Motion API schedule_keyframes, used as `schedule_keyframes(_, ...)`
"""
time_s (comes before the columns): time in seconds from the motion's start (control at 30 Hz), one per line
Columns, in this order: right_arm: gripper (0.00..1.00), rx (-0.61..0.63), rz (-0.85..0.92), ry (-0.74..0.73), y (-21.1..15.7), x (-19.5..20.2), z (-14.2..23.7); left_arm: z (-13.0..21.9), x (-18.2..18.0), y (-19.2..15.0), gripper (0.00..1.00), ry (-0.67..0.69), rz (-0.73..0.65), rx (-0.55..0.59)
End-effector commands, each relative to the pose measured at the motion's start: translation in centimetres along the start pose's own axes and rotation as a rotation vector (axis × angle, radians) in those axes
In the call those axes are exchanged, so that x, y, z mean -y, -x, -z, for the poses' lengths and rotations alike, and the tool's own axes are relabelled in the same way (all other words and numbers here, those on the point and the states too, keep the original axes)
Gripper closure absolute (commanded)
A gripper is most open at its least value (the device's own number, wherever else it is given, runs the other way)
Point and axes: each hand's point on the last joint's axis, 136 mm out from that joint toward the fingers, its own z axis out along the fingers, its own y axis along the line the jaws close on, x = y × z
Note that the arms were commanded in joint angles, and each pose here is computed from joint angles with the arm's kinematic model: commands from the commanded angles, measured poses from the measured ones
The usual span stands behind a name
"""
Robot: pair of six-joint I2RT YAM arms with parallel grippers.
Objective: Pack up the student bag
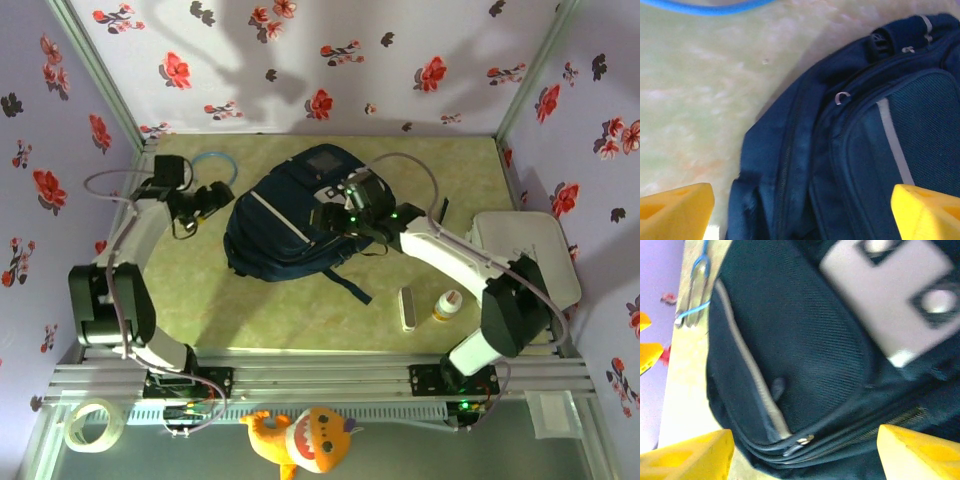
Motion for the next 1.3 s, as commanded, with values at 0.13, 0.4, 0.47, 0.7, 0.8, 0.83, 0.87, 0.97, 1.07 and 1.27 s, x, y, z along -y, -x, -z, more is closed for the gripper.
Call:
schedule_keyframes(0.13,0.24,0.058,-0.316,-0.039,0.4,5.3,-1.2,-5.2,3.6,3.6,0.05,-0.050,-0.132,0.022)
schedule_keyframes(0.4,0.30,0.038,-0.324,0.041,1.6,5.3,-4.1,-10.4,5.7,3.0,0.05,-0.149,-0.068,-0.115)
schedule_keyframes(0.47,0.33,0.050,-0.321,0.044,2.5,5.8,-4.9,-10.6,6.4,1.4,0.06,-0.172,-0.028,-0.171)
schedule_keyframes(0.7,0.35,0.087,-0.228,0.024,6.3,6.0,-7.4,-9.9,7.7,-2.9,0.06,-0.198,-0.035,-0.225)
schedule_keyframes(0.8,0.36,0.098,-0.215,0.042,8.0,6.2,-8.5,-9.5,7.3,-4.8,0.07,-0.197,-0.010,-0.249)
schedule_keyframes(0.83,0.36,0.109,-0.214,0.048,8.6,6.4,-8.8,-9.2,7.4,-5.7,0.07,-0.198,-0.015,-0.256)
schedule_keyframes(0.87,0.36,0.120,-0.214,0.055,9.2,6.6,-9.1,-8.9,7.6,-6.4,0.07,-0.207,-0.008,-0.257)
schedule_keyframes(0.97,0.35,0.154,-0.198,0.085,11.0,6.9,-9.7,-8.1,9.2,-8.8,0.07,-0.251,-0.005,-0.255)
schedule_keyframes(1.07,0.35,0.165,-0.201,0.094,12.3,7.3,-10.1,-7.6,12.2,-11.4,0.06,-0.328,0.016,-0.253)
schedule_keyframes(1.27,0.35,0.204,-0.192,0.016,14.0,8.7,-7.8,-7.8,16.7,-15.5,0.06,-0.374,0.006,-0.231)
